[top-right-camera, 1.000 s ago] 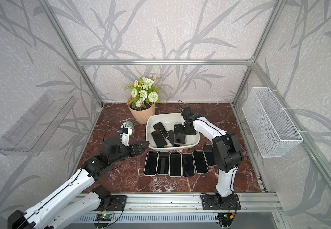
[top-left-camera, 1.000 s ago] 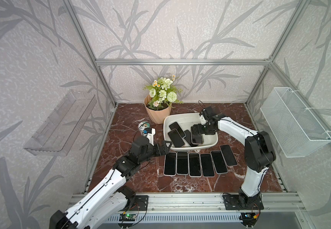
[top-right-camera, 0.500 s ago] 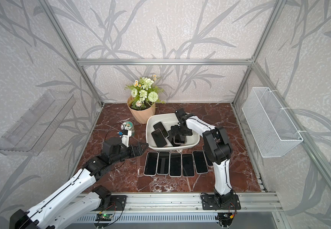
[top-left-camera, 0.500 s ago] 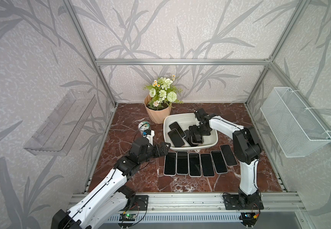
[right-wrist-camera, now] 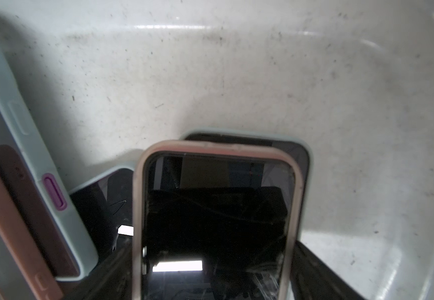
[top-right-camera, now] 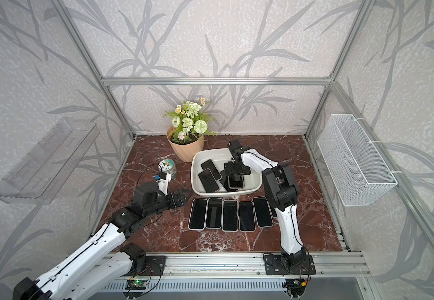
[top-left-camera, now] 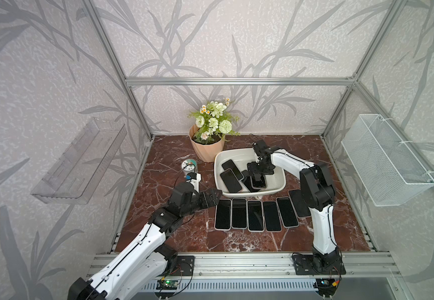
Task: Take the phone out of the storage box
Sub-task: Pick up the phone from the storage box.
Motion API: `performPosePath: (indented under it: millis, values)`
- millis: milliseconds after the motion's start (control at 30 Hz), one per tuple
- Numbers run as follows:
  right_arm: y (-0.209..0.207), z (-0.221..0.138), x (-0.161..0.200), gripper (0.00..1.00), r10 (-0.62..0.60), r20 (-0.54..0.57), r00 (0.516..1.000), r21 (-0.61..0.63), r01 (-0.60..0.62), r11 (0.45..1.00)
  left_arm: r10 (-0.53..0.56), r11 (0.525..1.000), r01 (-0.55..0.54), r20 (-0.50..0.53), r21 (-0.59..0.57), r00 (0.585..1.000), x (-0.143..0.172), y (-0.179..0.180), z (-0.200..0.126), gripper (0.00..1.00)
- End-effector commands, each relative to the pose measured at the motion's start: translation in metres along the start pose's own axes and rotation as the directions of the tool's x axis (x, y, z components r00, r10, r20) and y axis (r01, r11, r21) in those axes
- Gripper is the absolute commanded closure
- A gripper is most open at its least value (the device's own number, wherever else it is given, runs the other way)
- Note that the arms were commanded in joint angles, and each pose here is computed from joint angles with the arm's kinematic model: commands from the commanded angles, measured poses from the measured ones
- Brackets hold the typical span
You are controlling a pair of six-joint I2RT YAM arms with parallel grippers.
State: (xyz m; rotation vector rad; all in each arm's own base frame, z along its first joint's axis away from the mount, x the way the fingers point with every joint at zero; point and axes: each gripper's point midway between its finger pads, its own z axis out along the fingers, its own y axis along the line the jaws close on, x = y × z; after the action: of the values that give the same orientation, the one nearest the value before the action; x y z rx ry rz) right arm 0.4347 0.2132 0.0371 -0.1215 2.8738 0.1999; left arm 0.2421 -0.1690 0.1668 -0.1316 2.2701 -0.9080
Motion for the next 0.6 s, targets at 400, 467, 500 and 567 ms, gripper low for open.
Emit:
performPosePath:
  millis: [400, 467, 500, 567]
  values:
    - [-0.0124, 0.0143, 0.0161, 0.05, -0.079, -0.091, 0.993, 0.118, 0.090, 0.989, -0.021, 1.000, 0.021, 0.017, 0.017, 1.000, 0.0037, 0.0045, -0.0027, 0.00]
    - [-0.0105, 0.0153, 0.0164, 0.07, -0.077, -0.095, 0.992, 0.110, 0.088, 0.990, -0.024, 1.000, 0.023, 0.018, 0.016, 1.000, 0.0038, 0.0051, -0.0030, 0.00]
    - [-0.0107, 0.0162, 0.0177, 0.08, -0.076, -0.102, 0.992, 0.110, 0.087, 0.990, -0.023, 1.000, 0.023, 0.015, 0.014, 1.000, 0.0048, 0.0058, -0.0027, 0.00]
    - [-0.0109, 0.0169, 0.0180, 0.16, -0.075, -0.104, 0.992, 0.110, 0.086, 0.990, -0.024, 1.000, 0.024, 0.017, 0.016, 1.000, 0.0042, 0.0053, -0.0030, 0.00]
